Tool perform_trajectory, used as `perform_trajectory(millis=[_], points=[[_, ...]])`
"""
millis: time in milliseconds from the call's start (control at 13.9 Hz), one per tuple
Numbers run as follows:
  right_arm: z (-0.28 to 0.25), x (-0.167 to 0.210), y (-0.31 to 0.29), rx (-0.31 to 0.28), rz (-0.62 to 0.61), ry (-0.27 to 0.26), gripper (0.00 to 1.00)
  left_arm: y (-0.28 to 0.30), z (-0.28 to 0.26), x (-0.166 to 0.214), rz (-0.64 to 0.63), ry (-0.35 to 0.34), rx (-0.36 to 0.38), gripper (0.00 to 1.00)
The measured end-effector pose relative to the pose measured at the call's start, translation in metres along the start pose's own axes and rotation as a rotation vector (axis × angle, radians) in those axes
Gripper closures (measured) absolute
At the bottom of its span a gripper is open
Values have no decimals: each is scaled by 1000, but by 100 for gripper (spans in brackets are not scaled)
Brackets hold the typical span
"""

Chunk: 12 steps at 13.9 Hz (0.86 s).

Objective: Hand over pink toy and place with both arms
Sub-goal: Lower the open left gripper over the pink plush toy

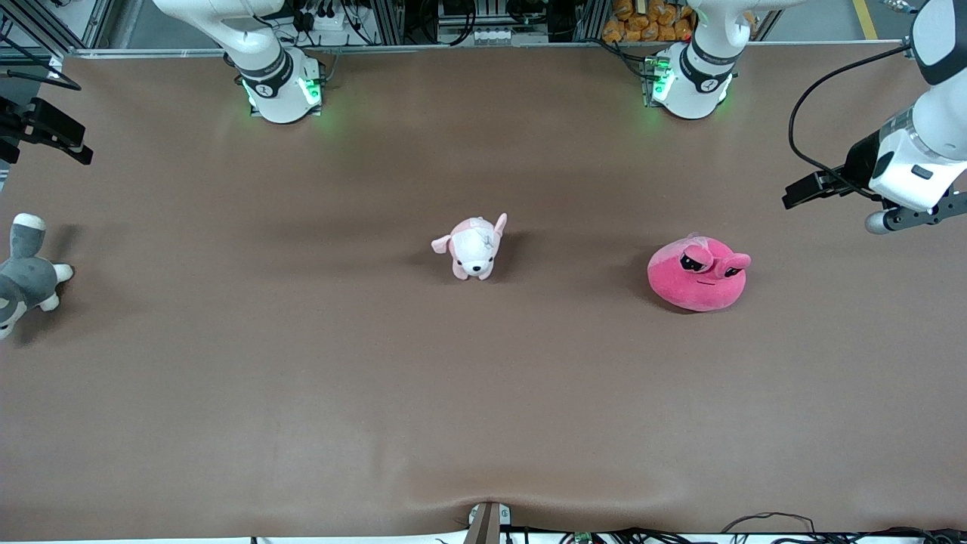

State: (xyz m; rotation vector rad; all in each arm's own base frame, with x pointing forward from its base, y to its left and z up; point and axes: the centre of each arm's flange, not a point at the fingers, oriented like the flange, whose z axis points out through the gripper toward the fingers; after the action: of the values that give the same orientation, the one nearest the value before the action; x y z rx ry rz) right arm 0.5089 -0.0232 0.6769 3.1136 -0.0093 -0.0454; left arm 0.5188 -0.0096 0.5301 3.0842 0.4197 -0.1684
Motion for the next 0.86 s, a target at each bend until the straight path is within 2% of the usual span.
perform_trajectory(millis=[360, 864], points=[[0, 0, 0, -1, 0, 0, 0, 9, 14, -1, -210, -16, -57, 0], [0, 0, 0, -2, 0, 0, 0, 22, 41, 4, -458, -27, -52, 0]])
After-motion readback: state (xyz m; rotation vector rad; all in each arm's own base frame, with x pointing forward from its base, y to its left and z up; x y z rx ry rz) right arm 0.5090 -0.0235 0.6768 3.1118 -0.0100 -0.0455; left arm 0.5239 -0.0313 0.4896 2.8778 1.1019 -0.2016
